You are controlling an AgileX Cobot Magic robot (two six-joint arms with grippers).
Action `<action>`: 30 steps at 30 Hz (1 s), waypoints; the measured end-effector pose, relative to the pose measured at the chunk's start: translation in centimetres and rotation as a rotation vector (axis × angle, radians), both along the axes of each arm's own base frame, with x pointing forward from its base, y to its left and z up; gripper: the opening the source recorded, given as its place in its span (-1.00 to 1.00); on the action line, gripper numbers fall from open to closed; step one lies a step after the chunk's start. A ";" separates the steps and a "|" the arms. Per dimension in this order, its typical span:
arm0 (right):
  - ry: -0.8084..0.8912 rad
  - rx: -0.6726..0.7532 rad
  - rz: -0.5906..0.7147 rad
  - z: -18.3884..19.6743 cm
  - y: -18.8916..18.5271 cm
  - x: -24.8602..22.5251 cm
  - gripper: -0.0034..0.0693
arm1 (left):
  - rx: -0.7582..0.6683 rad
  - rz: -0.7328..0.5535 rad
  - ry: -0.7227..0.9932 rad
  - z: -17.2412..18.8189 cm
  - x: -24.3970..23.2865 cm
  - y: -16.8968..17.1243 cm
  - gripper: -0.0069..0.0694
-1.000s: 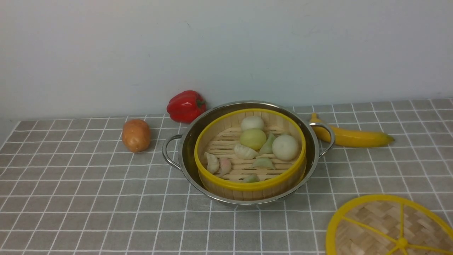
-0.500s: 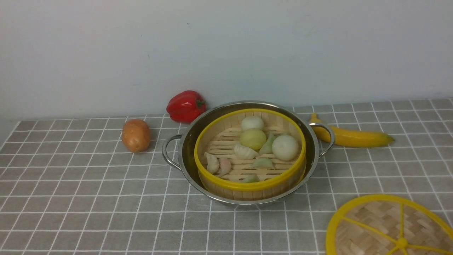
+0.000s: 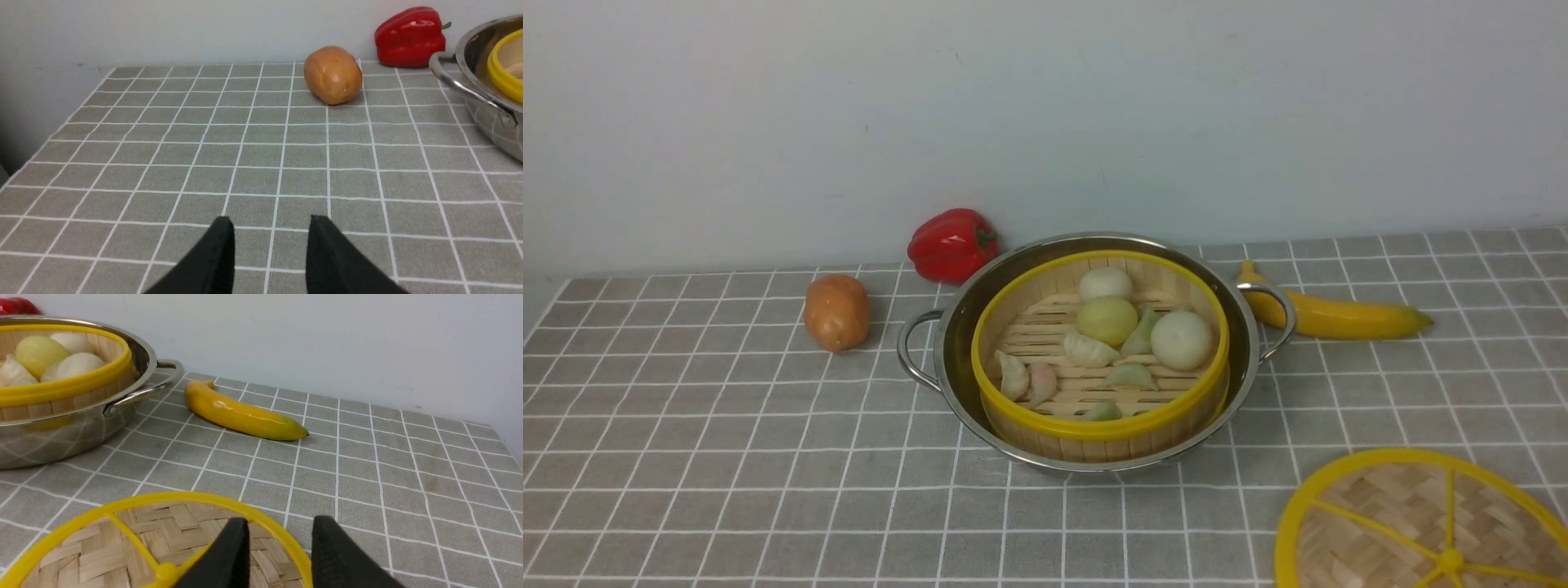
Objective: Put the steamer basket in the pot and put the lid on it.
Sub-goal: Use the right arm to lift the lid of the steamer
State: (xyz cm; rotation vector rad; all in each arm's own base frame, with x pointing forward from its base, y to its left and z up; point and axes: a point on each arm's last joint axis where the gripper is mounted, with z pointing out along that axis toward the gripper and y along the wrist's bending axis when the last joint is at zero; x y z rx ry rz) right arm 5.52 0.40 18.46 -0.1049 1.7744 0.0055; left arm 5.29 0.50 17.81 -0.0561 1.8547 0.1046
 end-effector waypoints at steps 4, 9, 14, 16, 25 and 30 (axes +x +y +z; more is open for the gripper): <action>0.000 0.000 0.000 0.0 0.0 0.0 -0.24 | -0.004 0.002 -0.008 0.1 0.0 0.0 -0.18; 0.000 0.000 0.000 0.0 0.0 0.0 -0.24 | -0.006 0.002 -0.016 0.1 0.0 0.0 -0.18; 0.000 0.000 0.000 0.0 0.0 0.0 -0.24 | -0.004 0.002 -0.025 0.2 0.1 0.0 -0.18; 0.000 0.000 0.000 0.0 0.0 0.0 -0.24 | -0.004 0.002 -0.026 0.2 0.1 0.0 -0.18; 0.000 0.001 0.000 0.0 0.0 0.0 -0.24 | -0.004 0.002 -0.026 0.2 0.1 0.0 -0.18; 0.000 0.001 0.000 0.0 0.0 0.0 -0.24 | -0.004 0.002 -0.026 0.2 0.1 0.0 -0.18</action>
